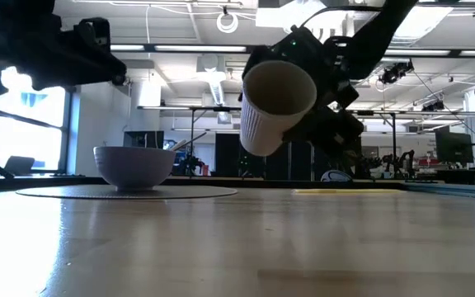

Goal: Pick & Place Utensil
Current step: Put the white cup on the brown mat to the top right of the violet bowl

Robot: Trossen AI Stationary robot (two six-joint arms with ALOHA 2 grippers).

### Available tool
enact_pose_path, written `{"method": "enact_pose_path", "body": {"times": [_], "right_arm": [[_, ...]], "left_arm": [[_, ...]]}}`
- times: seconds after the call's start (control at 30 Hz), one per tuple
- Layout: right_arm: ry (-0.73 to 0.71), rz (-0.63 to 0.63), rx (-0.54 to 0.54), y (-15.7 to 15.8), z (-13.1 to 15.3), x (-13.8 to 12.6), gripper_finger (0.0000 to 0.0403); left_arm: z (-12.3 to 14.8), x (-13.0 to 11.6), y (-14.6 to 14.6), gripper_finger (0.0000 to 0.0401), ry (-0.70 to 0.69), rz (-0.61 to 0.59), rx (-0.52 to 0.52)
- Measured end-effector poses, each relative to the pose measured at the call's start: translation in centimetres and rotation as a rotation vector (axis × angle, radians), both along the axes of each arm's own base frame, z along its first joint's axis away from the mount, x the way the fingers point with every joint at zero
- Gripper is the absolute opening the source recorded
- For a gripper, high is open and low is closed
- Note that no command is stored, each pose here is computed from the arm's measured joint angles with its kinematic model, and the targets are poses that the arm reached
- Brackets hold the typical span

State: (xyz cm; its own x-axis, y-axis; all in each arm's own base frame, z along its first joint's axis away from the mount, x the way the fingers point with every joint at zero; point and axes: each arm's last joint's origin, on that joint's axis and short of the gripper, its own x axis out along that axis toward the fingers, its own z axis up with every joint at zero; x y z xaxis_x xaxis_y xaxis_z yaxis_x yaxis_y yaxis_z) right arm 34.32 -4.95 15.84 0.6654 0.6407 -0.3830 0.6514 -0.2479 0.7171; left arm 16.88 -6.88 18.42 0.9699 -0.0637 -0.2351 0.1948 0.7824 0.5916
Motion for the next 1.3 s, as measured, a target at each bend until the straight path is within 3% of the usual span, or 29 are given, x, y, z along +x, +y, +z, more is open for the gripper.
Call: {"method": "enact_pose_path", "body": {"times": [0.33,0.53,0.77,1.1,1.3], "right_arm": [[0.129,-0.029,0.132,0.5,-0.2,-0.2,0.0339],[0.15,-0.047,0.152,-1.5,-0.5,-0.8,0.0339],[0.397,-0.064,0.304,-2.8,-1.7,-2.9,0.0339],[0.422,-0.163,0.39,-7.2,-2.0,-5.0,0.0339],[0.438,-0.159,0.419,-7.8,-3.1,-5.3,0.0339]], "left_arm": [[-0.6,2.3,-1.9,0.0106,0.077,0.09,0.286],[-0.7,2.6,-1.9,0.0106,0.092,0.134,0.435],[-0.6,2.6,-1.7,0.0106,0.103,0.161,0.585],[-0.5,2.6,-1.6,0.0106,0.112,0.167,0.682],[-0.6,2.6,-1.6,0.0106,0.112,0.165,0.686]]}}
